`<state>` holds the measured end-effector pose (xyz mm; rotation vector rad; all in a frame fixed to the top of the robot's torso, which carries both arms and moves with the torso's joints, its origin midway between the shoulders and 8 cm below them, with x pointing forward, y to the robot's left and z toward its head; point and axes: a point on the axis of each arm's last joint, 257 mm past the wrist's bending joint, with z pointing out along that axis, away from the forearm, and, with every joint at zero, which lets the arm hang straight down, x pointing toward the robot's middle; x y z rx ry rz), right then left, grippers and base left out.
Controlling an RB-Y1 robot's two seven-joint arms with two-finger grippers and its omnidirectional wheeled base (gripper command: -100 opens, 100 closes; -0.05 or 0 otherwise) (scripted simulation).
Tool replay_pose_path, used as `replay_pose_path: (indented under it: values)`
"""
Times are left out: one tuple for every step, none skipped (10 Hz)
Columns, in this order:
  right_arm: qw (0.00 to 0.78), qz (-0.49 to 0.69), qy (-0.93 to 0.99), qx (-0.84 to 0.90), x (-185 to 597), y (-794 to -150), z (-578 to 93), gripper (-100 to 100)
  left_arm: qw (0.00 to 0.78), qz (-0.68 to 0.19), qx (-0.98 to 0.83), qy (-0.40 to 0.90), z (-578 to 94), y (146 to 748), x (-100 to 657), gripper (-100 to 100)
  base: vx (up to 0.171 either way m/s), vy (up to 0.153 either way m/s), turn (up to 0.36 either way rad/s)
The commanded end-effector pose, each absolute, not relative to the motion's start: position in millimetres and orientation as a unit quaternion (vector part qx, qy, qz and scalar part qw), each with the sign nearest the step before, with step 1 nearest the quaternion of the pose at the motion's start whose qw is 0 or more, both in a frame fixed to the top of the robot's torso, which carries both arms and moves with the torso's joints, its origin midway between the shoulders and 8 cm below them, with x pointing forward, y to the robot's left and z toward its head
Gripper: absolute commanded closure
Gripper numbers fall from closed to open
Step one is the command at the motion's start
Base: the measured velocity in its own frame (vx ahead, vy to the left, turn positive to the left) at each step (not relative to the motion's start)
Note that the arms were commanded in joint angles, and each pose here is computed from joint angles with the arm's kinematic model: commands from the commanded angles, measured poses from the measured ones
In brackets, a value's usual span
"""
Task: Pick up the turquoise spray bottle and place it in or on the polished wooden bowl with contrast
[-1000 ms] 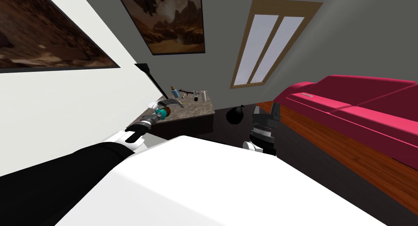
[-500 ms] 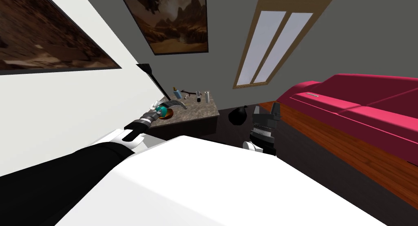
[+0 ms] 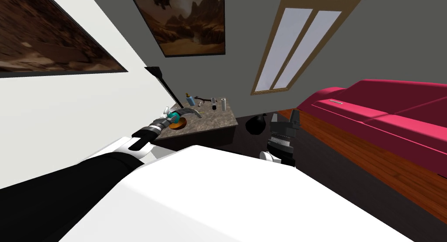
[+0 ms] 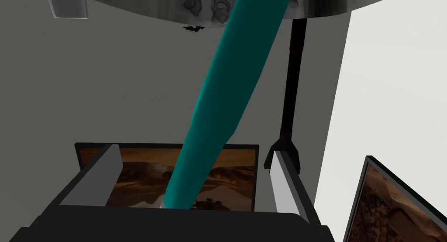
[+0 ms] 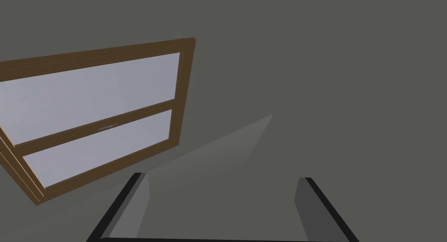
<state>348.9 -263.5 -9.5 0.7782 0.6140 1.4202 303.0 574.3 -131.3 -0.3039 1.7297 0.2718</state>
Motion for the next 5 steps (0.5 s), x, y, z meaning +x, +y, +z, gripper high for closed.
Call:
replay_pose_path:
  values:
    - [0.648, 0.625, 0.27, 0.342, 349, -264, -10, 0, 0.631, 0.119, -0.133, 0.755, -131, 574, 303, -100, 0.0, 0.0, 0.0]
    - [0.648, 0.625, 0.27, 0.342, 349, -264, -10, 0, 0.631, 0.119, -0.133, 0.755, -131, 574, 303, -100, 0.0, 0.0, 0.0]
    - [0.648, 0.625, 0.27, 0.342, 349, -264, -10, 0, 0.631, 0.119, -0.133, 0.755, -131, 574, 303, -100, 0.0, 0.0, 0.0]
    - [0.648, 0.625, 0.27, 0.342, 349, -264, -10, 0, 0.631, 0.119, -0.133, 0.755, -131, 574, 303, 0, 0.0, 0.0, 0.0]
    - [0.648, 0.625, 0.27, 0.342, 349, -264, -10, 0, 0.632, 0.12, -0.129, 0.754, -115, 570, 302, -100, 0.021, 0.011, 0.078]
